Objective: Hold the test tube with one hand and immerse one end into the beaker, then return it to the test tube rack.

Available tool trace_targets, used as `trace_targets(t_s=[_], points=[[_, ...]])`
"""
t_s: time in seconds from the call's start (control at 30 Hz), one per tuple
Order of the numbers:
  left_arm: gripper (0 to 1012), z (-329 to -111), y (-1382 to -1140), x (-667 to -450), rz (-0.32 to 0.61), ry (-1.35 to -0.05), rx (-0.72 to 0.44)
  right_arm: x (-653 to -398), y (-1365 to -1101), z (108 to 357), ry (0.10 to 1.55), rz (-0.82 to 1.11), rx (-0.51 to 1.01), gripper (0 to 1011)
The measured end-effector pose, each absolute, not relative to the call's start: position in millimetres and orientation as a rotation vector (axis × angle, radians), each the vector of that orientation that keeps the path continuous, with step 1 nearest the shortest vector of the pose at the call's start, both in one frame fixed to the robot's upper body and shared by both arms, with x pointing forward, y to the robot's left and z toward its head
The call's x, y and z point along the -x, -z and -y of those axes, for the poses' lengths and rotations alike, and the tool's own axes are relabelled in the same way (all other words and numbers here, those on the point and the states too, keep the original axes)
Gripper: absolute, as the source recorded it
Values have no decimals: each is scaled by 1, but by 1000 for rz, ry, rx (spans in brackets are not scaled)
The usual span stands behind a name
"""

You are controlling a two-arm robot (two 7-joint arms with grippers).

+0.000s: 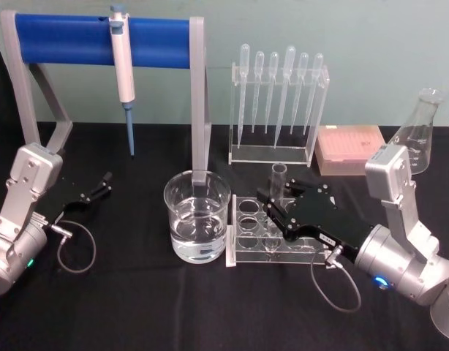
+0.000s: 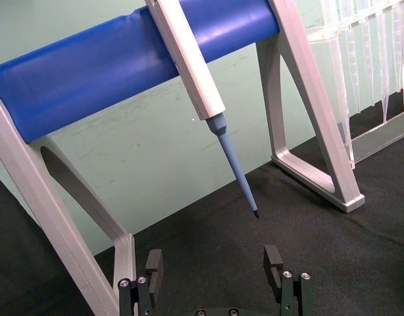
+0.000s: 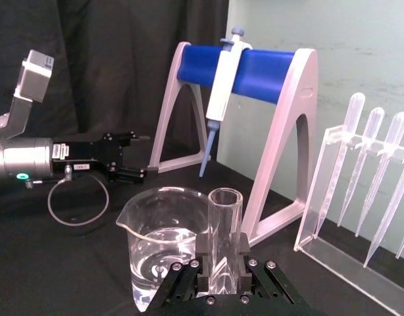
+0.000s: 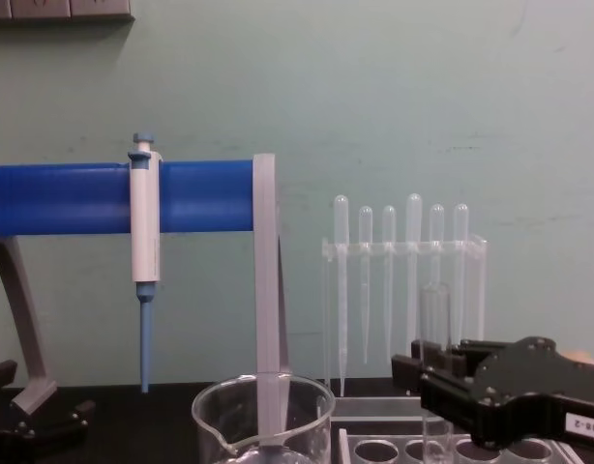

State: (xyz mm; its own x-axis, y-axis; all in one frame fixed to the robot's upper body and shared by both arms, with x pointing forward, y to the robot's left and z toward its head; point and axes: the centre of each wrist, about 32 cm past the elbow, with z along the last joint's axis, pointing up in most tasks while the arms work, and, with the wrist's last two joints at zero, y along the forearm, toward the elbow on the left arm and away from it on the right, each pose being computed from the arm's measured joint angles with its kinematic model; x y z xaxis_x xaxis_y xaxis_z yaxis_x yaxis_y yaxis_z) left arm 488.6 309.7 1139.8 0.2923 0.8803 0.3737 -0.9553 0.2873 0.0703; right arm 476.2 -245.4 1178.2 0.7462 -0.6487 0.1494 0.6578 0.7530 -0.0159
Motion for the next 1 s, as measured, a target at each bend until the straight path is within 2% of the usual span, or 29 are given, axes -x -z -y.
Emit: trace_targets(t_s=[0.07,0.23,0.3,0.47,0.57,0.6,0.73,0.87,1.0], points=[[1000,-310,-1140,-489,285,-1248,-304,-476,-1177,245,716,134,73,243],[1000,-310,-1140,-489,285,-1248,-304,-475,-1174,246,727,116,92,406],[1000,-310,-1140,-489,285,-1248,-304,-473,-1173,247,733,112,96,436],[1000,-310,-1140,-489,285,-1248,-304,-458,-1176,252,758,103,115,625],[1000,-310,-1140,-489,285,-1248,-304,-441,-1182,259,804,112,130,705],[1000,-310,-1140,-489,285,-1248,-305,-432,-1185,263,827,116,137,760],[1000,-310,-1140,-489,285,-1248,-304,-412,-1191,273,905,134,167,854],[1000,-310,-1140,-489,285,-1248,-304,-402,-1191,285,1008,144,203,967],[1000,-310,-1140,-489,285,-1248,-304,-404,-1185,295,1110,142,235,1000]])
